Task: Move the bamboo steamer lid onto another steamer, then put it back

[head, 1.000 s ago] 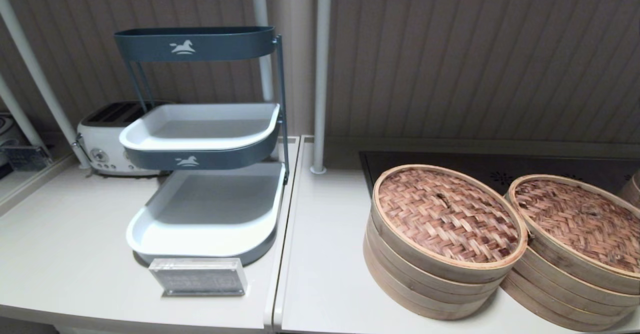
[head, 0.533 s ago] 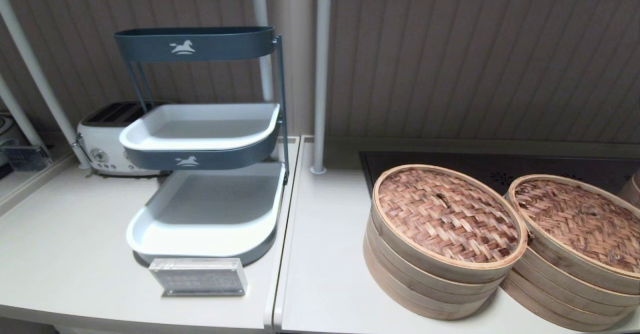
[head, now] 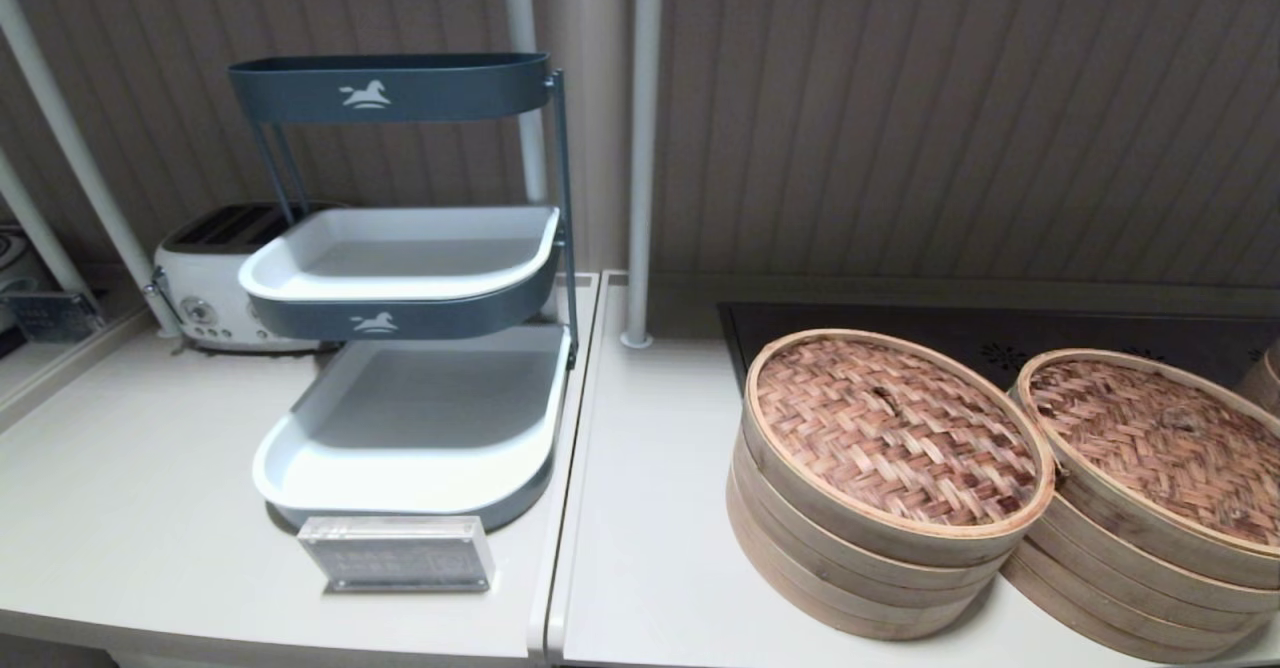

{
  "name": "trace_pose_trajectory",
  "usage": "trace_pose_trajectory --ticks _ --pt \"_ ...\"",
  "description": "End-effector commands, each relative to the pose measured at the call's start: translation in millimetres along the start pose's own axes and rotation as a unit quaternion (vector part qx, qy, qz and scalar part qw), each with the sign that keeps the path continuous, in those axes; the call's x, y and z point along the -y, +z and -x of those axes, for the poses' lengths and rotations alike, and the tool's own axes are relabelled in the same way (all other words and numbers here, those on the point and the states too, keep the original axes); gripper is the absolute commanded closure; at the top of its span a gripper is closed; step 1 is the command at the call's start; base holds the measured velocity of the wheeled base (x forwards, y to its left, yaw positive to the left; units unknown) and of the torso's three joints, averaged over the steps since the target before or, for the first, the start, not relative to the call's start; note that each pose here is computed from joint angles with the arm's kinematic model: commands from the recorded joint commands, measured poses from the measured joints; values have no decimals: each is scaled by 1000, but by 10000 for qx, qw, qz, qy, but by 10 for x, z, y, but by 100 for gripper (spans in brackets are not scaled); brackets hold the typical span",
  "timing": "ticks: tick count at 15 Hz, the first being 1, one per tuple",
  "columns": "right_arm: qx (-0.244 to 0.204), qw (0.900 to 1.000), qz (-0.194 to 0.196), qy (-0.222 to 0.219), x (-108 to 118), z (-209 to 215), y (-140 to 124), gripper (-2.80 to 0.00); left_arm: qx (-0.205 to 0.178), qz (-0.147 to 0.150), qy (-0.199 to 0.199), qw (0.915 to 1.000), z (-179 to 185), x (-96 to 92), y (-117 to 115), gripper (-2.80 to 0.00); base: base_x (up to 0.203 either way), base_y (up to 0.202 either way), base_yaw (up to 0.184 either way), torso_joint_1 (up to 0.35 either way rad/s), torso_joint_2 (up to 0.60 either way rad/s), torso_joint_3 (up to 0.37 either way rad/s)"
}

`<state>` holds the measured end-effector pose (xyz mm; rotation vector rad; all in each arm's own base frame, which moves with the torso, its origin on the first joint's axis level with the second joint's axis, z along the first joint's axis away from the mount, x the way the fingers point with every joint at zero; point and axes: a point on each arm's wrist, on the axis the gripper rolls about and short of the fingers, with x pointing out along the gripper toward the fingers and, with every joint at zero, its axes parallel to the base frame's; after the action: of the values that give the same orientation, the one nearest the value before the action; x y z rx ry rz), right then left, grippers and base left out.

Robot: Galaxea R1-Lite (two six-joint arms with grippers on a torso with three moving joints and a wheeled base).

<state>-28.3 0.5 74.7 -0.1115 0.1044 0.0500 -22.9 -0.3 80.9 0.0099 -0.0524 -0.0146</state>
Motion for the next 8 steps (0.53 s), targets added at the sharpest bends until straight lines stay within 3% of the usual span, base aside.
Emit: trace_pose_trajectory --ticks 1,8 --pt "-31 10000 25 14 -1 -5 -8 0 -124 4 -3 9999 -16 1 -77 0 0 0 0 0 0 0" --pt "92 10000 -30 0 0 -19 -10 0 -124 4 4 9999 -16 0 -77 0 0 0 0 0 0 0"
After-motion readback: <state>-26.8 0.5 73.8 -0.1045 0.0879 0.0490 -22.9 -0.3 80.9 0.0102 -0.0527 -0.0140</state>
